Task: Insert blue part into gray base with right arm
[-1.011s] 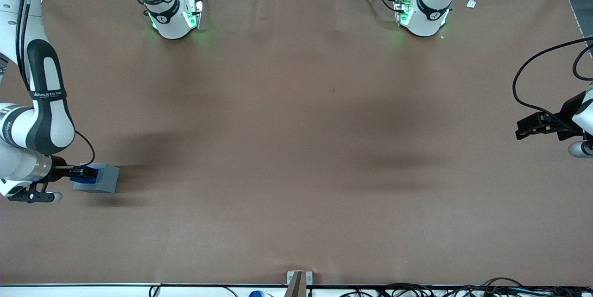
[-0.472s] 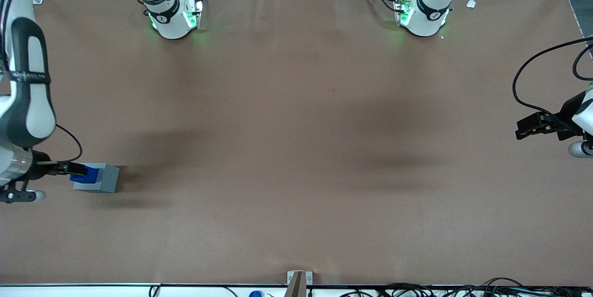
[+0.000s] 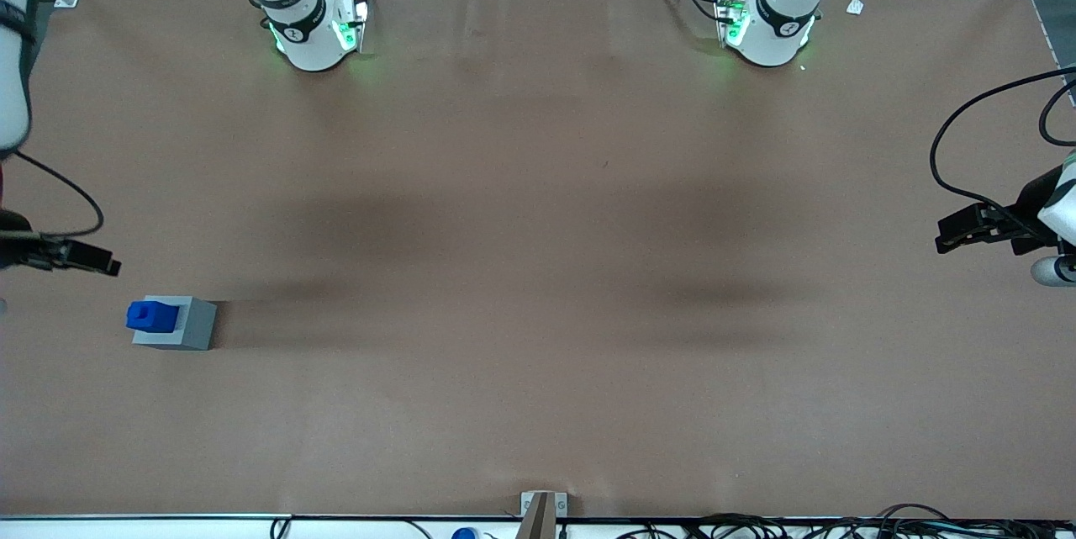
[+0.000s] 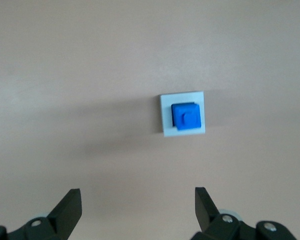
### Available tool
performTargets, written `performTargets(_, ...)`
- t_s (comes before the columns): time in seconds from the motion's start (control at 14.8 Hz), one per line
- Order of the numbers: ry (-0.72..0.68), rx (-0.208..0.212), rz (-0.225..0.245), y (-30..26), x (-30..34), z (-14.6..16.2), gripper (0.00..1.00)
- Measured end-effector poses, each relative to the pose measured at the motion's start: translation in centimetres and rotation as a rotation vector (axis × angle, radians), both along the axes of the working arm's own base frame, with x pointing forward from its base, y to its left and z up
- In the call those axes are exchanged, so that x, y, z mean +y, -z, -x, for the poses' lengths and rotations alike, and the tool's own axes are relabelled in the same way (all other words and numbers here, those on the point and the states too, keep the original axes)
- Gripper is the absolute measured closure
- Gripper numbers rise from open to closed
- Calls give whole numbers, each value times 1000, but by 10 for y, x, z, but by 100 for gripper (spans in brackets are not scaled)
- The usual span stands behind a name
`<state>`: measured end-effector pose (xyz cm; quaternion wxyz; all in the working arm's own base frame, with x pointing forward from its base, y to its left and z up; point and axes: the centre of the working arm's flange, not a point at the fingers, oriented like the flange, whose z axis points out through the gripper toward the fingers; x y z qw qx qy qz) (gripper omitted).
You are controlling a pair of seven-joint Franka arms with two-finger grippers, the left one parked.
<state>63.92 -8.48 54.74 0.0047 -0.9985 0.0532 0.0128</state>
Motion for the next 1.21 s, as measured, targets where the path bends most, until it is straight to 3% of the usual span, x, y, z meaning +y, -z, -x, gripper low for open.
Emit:
performTargets(0.34, -41, -51, -3, -86, 37, 57, 0)
performTargets(0.67, -50, -65, -10, -84, 47, 108, 0)
performTargets(0.94, -65, -70, -11, -80, 63, 126, 0)
performTargets(1.21, -69, -105, -9, -96, 67, 129, 0)
